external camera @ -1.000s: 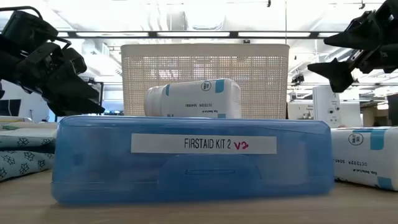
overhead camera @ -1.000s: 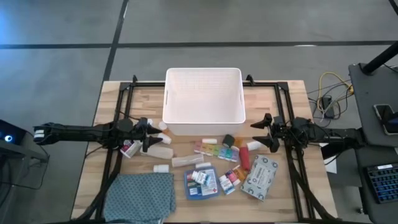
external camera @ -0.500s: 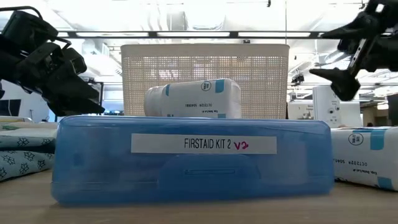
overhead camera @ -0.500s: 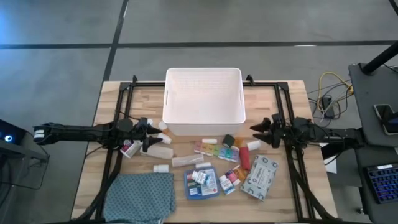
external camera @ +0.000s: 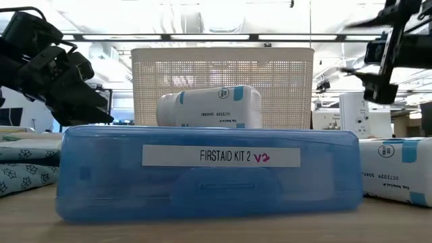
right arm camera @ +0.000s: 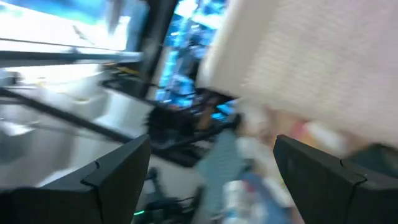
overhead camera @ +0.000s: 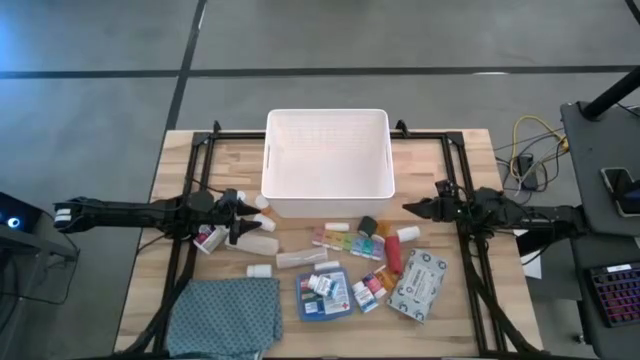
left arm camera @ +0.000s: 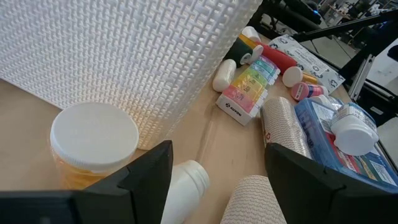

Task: Pick & place medical supplies in basket/bin
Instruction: Put the white medicine bottle into the bin

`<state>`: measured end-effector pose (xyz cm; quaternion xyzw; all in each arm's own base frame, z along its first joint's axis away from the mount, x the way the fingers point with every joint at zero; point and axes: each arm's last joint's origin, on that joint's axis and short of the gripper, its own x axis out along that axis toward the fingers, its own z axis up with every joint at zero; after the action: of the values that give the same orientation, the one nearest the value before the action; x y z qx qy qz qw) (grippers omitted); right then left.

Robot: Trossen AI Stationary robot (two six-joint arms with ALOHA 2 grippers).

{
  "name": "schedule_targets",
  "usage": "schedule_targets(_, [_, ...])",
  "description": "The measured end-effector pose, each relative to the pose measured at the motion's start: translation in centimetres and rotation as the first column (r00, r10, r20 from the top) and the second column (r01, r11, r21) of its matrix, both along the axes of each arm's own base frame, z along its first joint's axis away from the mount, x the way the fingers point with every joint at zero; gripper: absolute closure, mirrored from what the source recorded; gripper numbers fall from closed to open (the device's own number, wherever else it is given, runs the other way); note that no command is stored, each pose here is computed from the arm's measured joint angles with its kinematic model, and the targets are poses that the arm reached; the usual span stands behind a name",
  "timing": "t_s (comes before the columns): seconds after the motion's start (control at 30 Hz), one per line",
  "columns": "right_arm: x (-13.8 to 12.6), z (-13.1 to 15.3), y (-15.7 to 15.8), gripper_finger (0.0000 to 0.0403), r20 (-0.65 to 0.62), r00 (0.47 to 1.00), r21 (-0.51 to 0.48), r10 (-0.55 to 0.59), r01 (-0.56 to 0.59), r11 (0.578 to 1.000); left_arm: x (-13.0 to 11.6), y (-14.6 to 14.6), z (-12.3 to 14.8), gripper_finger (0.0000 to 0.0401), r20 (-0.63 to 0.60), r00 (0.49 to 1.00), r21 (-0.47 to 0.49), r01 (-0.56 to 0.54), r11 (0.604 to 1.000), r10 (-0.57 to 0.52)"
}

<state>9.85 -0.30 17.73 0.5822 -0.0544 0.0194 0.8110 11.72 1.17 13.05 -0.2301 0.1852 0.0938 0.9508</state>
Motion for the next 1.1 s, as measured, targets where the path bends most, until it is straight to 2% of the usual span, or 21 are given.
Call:
schedule_targets(0.27, [-0.4, 2.5, 0.6, 0.0076, 0.257, 0.960, 0.007, 0.109, -0.114, 0.993, 0.0, 0.0, 0.0, 0.0167, 0.000, 1.000, 0.000, 0.000, 1.000, 0.000])
schedule_targets(0.37, [-0.5, 3.0, 0.7, 0.0076, 0.286, 0.947, 0.044, 0.144, -0.163, 0.986, 0.0, 0.0, 0.0, 0.0167, 0.000, 1.000, 0.000, 0.000, 1.000, 0.000])
schedule_targets(0.47, [-0.4, 4.0, 1.0, 0.0076, 0.273, 0.942, 0.042, 0.197, -0.216, 0.976, 0.0, 0.0, 0.0, 0.0167, 0.000, 1.000, 0.000, 0.000, 1.000, 0.000])
schedule_targets(0.6, [0.2, 6.2, 1.2, 0.0076, 0.238, 0.942, -0.029, 0.237, -0.237, 0.971, 0.0, 0.0, 0.0, 0.0167, 0.000, 1.000, 0.000, 0.001, 1.000, -0.001])
schedule_targets(0.67, [0.9, 7.3, 1.4, 0.0076, 0.134, 0.955, -0.070, 0.265, -0.258, 0.964, 0.0, 0.0, 0.0, 0.0167, 0.000, 1.000, 0.000, 0.000, 1.000, 0.000])
schedule_targets(0.73, [1.6, 7.7, 1.5, 0.0077, -0.070, 0.950, -0.097, 0.306, -0.312, 0.945, 0.0, 0.0, 0.0, 0.0167, 0.000, 1.000, 0.000, 0.000, 1.000, 0.000])
schedule_targets(0.8, [1.9, 7.4, 1.6, 0.0077, -0.341, 0.886, -0.115, 0.313, -0.370, 0.922, 0.0, 0.0, 0.0, 0.0167, 0.000, 1.000, 0.000, 0.000, 1.000, 0.000])
schedule_targets(0.9, [1.6, 6.6, 1.5, 0.0078, -0.681, 0.689, -0.109, 0.246, -0.427, 0.898, 0.0, 0.0, 0.0, 0.0167, 0.000, 1.000, 0.000, 0.000, 1.000, 0.000])
schedule_targets(1.0, [1.5, 6.2, 1.2, 0.0078, -0.860, 0.491, -0.131, 0.139, -0.476, 0.869, 0.0, 0.0, 0.0, 0.0167, 0.000, 1.000, 0.000, 0.000, 1.000, 0.000])
schedule_targets(1.03, [1.7, 6.1, 1.2, 0.0078, -0.888, 0.449, -0.156, 0.099, -0.495, 0.855, 0.0, 0.0, 0.0, 0.0167, 0.000, 1.000, 0.000, 0.001, 1.000, -0.001])
schedule_targets(1.1, [2.1, 6.1, 1.0, 0.0078, -0.917, 0.398, -0.225, 0.003, -0.525, 0.821, 0.0, 0.0, 0.0, 0.0167, 0.000, 1.000, 0.000, 0.000, 1.000, 0.000])
